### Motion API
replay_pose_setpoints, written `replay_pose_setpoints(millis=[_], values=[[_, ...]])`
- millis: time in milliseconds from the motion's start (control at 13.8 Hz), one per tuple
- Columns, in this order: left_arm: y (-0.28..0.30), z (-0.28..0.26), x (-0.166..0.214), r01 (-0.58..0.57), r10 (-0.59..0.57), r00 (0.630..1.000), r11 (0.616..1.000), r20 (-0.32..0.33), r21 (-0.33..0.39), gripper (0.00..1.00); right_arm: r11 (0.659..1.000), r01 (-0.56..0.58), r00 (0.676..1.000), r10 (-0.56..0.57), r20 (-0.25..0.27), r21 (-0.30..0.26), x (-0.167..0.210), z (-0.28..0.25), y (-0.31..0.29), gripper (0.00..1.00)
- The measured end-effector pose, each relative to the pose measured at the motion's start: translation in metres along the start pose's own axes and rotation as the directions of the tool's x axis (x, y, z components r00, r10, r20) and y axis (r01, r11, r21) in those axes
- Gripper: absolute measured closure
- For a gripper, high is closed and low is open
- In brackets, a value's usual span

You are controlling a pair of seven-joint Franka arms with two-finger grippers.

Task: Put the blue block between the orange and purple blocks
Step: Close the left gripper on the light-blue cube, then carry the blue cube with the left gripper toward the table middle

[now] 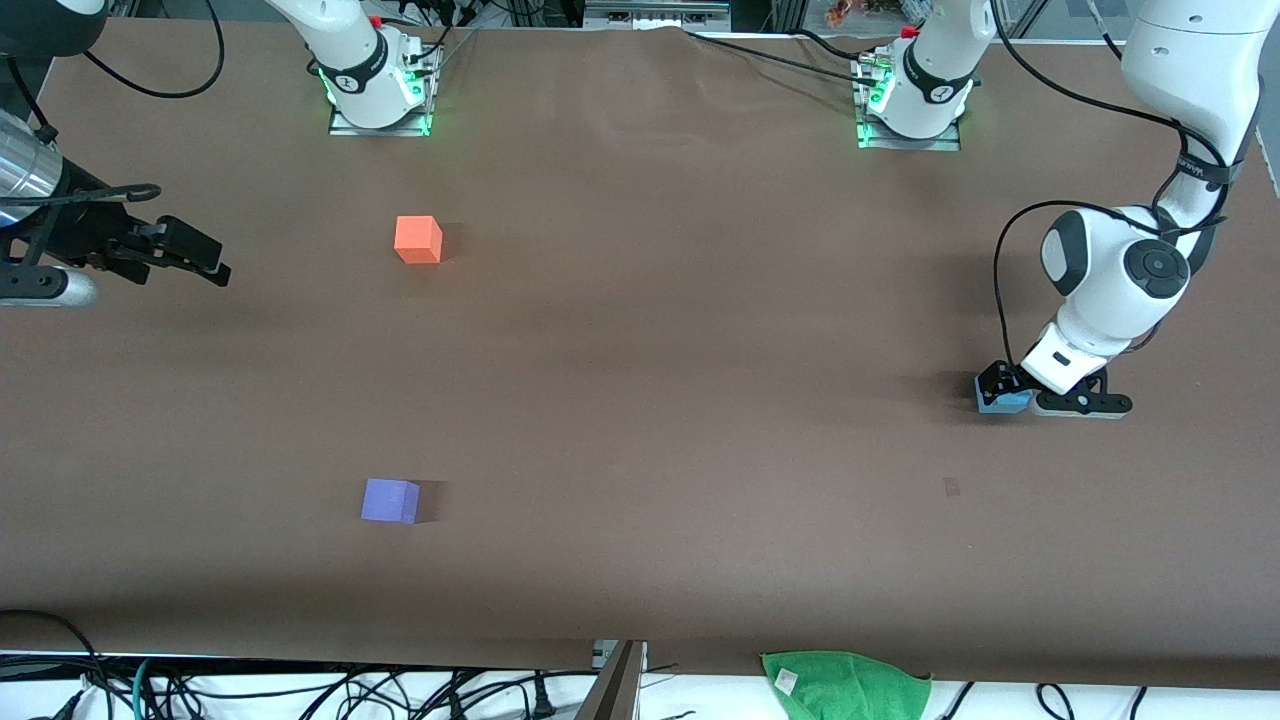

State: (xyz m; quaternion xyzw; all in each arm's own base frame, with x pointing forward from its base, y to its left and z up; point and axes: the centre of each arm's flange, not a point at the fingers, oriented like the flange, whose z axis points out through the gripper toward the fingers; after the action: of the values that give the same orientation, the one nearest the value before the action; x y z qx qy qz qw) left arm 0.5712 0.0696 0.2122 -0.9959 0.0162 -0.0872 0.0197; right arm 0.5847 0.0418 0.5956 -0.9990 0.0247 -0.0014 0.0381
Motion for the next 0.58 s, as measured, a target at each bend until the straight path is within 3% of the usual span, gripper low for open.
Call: replay_pose_setpoints(millis=[218,290,508,580], values=[[0.002,0.016,-0.010,0.000,0.000,0.999,1.000,0.035,-0.007,0.00,1.000,-0.002,1.000,0.002,0.000,0.000,0.000,0.000,0.001,0.00],[0.002,0.021,-0.014,0.001,-0.001,0.999,1.000,0.047,-0.010,0.07,1.000,-0.003,1.000,0.003,0.000,0.000,0.000,0.000,0.002,0.00],[0.002,0.028,-0.017,0.002,-0.002,0.998,1.000,0.059,-0.013,0.40,1.000,-0.004,1.000,0.004,0.001,0.000,0.000,0.000,0.002,0.00],[0.002,0.028,-0.017,0.002,-0.002,0.998,1.000,0.059,-0.013,0.42,1.000,-0.004,1.000,0.004,0.001,0.000,0.000,0.000,0.002,0.00]])
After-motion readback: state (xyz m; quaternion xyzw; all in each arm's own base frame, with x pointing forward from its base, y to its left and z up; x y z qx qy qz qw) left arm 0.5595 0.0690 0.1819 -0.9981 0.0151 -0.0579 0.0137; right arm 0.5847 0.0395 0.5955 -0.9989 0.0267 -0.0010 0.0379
